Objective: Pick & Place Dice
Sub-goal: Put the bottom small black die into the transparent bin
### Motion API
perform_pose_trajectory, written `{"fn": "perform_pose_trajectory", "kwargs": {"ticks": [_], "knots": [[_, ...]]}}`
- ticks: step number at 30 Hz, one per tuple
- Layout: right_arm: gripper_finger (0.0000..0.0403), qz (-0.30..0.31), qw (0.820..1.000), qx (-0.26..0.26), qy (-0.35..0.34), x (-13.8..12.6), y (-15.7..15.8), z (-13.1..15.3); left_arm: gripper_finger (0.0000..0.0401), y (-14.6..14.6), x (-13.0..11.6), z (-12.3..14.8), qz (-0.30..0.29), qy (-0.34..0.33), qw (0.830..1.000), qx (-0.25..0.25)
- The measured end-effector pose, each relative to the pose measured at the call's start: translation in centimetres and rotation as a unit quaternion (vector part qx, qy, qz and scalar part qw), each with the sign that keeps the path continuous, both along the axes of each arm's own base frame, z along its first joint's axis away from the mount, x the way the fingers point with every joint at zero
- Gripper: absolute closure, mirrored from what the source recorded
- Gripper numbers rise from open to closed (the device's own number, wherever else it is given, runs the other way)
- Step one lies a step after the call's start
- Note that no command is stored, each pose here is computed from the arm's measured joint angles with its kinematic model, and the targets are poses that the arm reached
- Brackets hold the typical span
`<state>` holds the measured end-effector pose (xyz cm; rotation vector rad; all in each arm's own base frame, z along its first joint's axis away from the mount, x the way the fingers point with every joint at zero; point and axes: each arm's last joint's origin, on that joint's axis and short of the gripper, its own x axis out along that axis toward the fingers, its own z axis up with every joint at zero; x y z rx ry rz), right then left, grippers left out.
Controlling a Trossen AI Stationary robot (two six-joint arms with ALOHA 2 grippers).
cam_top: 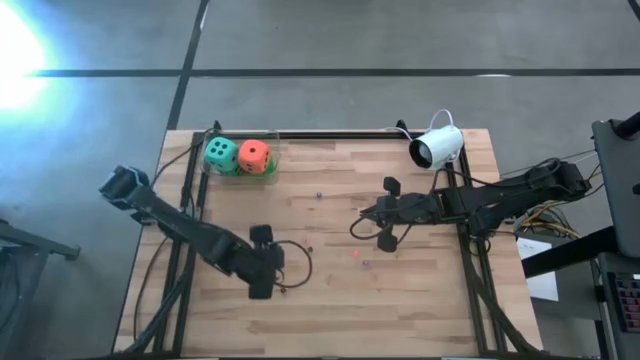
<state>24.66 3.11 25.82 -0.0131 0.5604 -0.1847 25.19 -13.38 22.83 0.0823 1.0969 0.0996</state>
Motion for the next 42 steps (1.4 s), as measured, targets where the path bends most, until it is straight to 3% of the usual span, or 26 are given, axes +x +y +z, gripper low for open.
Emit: {"fn": "perform_pose_trajectory", "kwargs": {"ticks": [4,11,31,35,42], "knots": [[0.0376,0.000,1.000,0.000,0.000,0.0,0.0,0.0,0.0003,-0.7,0.7,-1.5,-0.018,0.033,0.999,-0.034],[0.0376,0.000,1.000,0.000,0.000,0.0,0.0,0.0,0.0003,-1.3,1.7,-3.4,-0.021,0.048,0.998,-0.038],[0.0376,0.000,1.000,0.000,0.000,0.0,0.0,0.0,0.0007,-1.7,2.0,-3.4,-0.007,0.046,0.995,-0.083],[0.0376,0.000,1.000,0.000,0.000,0.0,0.0,0.0,0.0035,-1.7,2.0,-3.4,-0.003,0.044,0.995,-0.084],[0.0376,0.000,1.000,0.000,0.000,0.0,0.0,0.0,0.0126,-1.9,2.2,-3.6,-0.004,0.041,0.995,-0.086]]}}
